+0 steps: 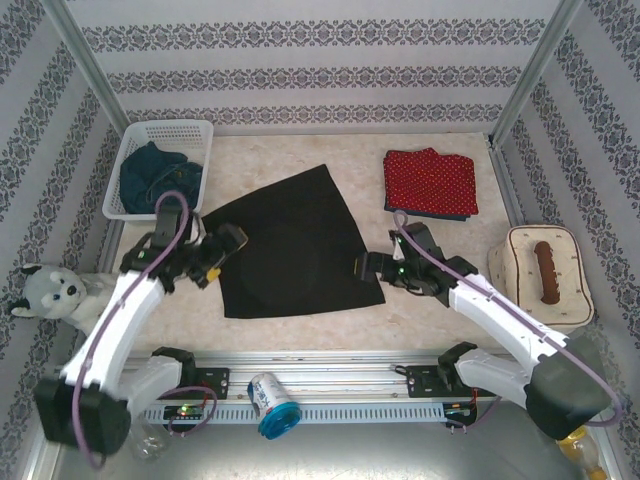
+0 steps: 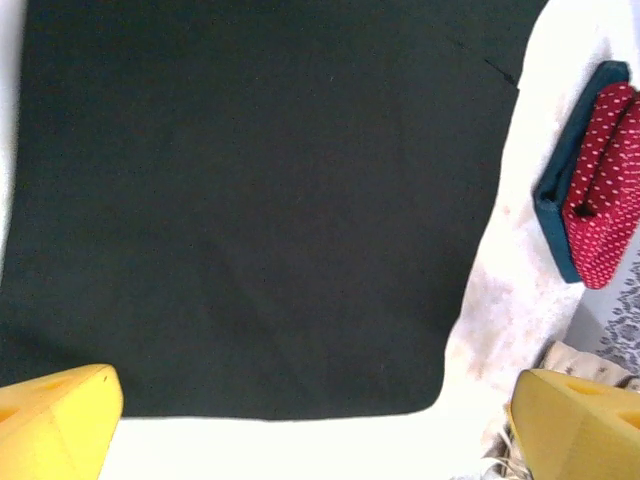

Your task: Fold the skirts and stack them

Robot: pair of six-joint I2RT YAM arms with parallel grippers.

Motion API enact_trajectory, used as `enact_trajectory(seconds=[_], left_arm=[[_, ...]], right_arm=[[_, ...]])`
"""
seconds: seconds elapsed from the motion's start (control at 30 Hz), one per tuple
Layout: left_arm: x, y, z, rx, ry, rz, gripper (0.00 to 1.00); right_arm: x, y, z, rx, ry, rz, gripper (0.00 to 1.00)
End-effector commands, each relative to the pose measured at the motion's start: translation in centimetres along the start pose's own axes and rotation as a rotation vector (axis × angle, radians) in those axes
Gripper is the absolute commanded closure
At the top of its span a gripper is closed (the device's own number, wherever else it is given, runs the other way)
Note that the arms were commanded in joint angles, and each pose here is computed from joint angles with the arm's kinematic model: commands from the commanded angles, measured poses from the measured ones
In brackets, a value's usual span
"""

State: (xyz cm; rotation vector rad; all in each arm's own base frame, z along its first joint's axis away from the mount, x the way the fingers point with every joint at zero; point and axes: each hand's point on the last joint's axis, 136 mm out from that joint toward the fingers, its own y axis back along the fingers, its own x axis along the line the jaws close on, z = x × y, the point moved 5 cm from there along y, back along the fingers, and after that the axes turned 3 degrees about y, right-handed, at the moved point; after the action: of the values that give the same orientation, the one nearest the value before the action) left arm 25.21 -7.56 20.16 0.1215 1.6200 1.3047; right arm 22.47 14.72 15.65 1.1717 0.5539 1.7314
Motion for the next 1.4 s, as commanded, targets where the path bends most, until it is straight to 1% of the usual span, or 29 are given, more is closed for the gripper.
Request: enact_trajectory(seconds=[0.0, 0.1, 0.23, 0.33, 0.4, 0.5, 0.6, 0.7, 0.8, 0.87, 1.0, 1.13, 1.27, 1.37], left_arm=[[-2.7, -3.9, 3.6, -0.018, -0.143, -0.001, 0.0], [-5.1, -7.6, 7.4, -0.034, -0.214, 0.023, 0.0], [-5.2, -12.8, 11.1, -0.057, -0.228, 0.123, 0.0], [-4.4, -16.4, 12.7, -0.046, -0.229, 0.186, 0.0], [-4.2, -18.4, 13.5, -0.027, -0.235, 0.212, 0.0], [-4.0, -21.1, 14.4, 0.005, -0.231, 0.223, 0.0], [-4.2, -23.6, 14.8, 0.04, -0.212, 0.195, 0.0], [-4.7, -25.7, 15.0, 0.056, -0.224, 0.179, 0.0], [-5.0, -27.2, 15.8, 0.055, -0.234, 0.182, 0.0], [-5.8, -27.9, 16.5, 0.052, -0.252, 0.168, 0.0], [-8.4, -28.8, 17.7, 0.073, -0.296, 0.129, 0.0], [-11.4, -27.2, 18.7, 0.023, -0.355, 0.106, 0.0], [-14.5, -22.5, 18.6, -0.002, -0.376, 0.073, 0.0], [-15.1, -18.0, 17.2, -0.063, -0.371, 0.079, 0.0]], right_arm=[[2.8, -1.0, 1.5, -0.01, 0.009, 0.095, 0.02], [4.2, -3.1, 0.6, 0.072, 0.003, 0.155, 0.02], [4.7, -5.8, -1.1, 0.164, -0.047, 0.187, 0.02], [3.6, -7.4, -2.6, 0.246, -0.083, 0.125, 0.02], [2.4, -8.0, -3.3, 0.291, -0.093, 0.049, 0.02], [1.2, -8.9, -4.2, 0.345, -0.121, -0.01, 0.02], [0.6, -9.8, -4.7, 0.379, -0.146, -0.033, 0.02], [-0.2, -10.4, -4.4, 0.384, -0.159, -0.076, 0.02], [-1.0, -10.8, -3.2, 0.348, -0.179, -0.11, 0.02], [-1.0, -11.0, -2.2, 0.324, -0.187, -0.097, 0.02], [0.4, -11.3, -0.2, 0.284, -0.183, -0.033, 0.02], [0.9, -10.6, 0.9, 0.248, -0.188, -0.024, 0.02], [1.5, -8.4, 1.6, 0.198, -0.224, -0.002, 0.02], [0.8, -6.3, 1.4, 0.145, -0.271, -0.028, 0.02]])
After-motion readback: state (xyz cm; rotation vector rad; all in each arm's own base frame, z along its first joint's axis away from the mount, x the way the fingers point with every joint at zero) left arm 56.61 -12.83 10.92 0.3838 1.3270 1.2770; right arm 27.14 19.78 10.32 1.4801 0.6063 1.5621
